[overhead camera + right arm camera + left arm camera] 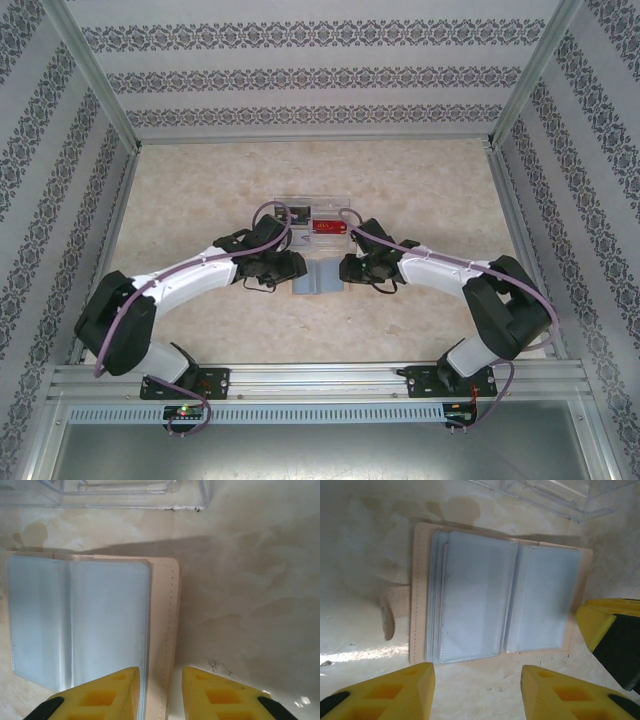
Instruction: Take the credit cards out of the card holder
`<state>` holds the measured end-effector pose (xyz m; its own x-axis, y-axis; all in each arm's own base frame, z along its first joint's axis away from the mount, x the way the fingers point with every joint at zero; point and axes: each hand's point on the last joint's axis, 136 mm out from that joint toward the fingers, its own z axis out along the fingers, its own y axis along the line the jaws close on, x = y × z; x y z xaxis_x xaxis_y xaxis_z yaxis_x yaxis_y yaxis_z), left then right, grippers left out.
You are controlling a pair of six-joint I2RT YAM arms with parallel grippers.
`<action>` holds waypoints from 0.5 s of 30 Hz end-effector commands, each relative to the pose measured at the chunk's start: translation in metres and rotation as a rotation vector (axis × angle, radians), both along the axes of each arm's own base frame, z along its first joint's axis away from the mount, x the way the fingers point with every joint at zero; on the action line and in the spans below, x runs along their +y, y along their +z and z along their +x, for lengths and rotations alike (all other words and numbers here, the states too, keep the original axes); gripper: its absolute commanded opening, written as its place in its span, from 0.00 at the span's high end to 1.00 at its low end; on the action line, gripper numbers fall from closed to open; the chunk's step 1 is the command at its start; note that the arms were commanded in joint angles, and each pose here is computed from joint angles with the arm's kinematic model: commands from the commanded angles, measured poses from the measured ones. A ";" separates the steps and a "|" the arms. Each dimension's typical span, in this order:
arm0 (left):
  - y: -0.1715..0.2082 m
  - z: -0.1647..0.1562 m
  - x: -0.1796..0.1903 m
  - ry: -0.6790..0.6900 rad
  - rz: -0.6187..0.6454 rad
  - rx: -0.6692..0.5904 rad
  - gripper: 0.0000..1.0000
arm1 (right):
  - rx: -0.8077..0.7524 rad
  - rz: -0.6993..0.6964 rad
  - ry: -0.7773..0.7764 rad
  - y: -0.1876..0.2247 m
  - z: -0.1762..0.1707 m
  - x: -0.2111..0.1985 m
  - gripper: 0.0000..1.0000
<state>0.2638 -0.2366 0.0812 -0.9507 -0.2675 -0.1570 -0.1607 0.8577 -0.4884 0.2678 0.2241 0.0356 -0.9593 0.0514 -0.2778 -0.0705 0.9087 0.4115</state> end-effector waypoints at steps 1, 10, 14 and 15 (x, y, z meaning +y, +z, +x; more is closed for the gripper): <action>0.003 0.007 -0.015 -0.047 -0.012 -0.025 0.55 | 0.024 0.020 -0.013 -0.006 0.003 0.004 0.74; -0.023 0.007 -0.016 -0.071 0.037 0.033 0.56 | 0.060 -0.006 -0.017 -0.020 0.001 0.001 0.88; -0.032 0.006 -0.017 -0.076 0.042 0.047 0.57 | 0.061 -0.007 -0.020 -0.020 0.001 0.001 0.90; -0.034 0.006 -0.017 -0.078 0.044 0.051 0.57 | 0.061 -0.007 -0.019 -0.020 0.000 0.001 0.90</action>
<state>0.2636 -0.2421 0.0419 -0.9716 -0.2192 -0.0890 -0.1636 0.8943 -0.4164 0.2651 0.2248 0.0173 -0.9720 0.0584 -0.2274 -0.0399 0.9133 0.4052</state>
